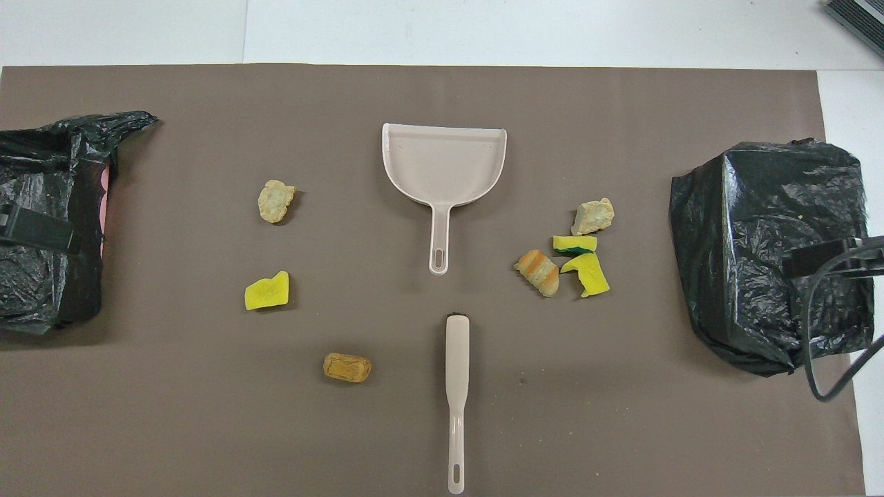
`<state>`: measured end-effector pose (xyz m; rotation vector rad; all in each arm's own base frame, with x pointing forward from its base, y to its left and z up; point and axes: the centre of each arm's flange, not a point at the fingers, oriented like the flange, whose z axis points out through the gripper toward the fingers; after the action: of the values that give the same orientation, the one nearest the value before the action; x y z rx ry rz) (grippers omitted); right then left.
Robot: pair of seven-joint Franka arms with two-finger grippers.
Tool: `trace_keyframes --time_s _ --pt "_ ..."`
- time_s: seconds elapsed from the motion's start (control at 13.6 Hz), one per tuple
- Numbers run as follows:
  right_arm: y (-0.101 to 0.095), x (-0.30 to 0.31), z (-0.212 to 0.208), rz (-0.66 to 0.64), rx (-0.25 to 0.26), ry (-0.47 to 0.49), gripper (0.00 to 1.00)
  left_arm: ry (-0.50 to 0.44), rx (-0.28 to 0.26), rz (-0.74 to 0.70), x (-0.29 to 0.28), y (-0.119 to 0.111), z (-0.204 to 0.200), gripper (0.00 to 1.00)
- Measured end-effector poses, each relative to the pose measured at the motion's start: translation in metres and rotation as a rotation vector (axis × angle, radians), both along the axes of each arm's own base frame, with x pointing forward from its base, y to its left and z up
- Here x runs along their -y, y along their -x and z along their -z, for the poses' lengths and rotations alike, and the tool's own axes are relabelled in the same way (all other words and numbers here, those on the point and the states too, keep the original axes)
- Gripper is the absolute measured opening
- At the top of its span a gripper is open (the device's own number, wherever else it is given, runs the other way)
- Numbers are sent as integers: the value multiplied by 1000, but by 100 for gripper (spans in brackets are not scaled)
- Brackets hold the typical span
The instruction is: Sweep and dump trash in bin
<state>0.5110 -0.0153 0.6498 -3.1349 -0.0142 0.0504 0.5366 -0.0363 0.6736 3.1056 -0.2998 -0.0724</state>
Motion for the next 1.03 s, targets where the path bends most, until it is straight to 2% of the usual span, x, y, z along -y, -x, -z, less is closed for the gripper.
trace_keyframes --time_s 1.03 --pt "0 -4 0 -8 0 1 100 0 -1 -5 0 1 0 100"
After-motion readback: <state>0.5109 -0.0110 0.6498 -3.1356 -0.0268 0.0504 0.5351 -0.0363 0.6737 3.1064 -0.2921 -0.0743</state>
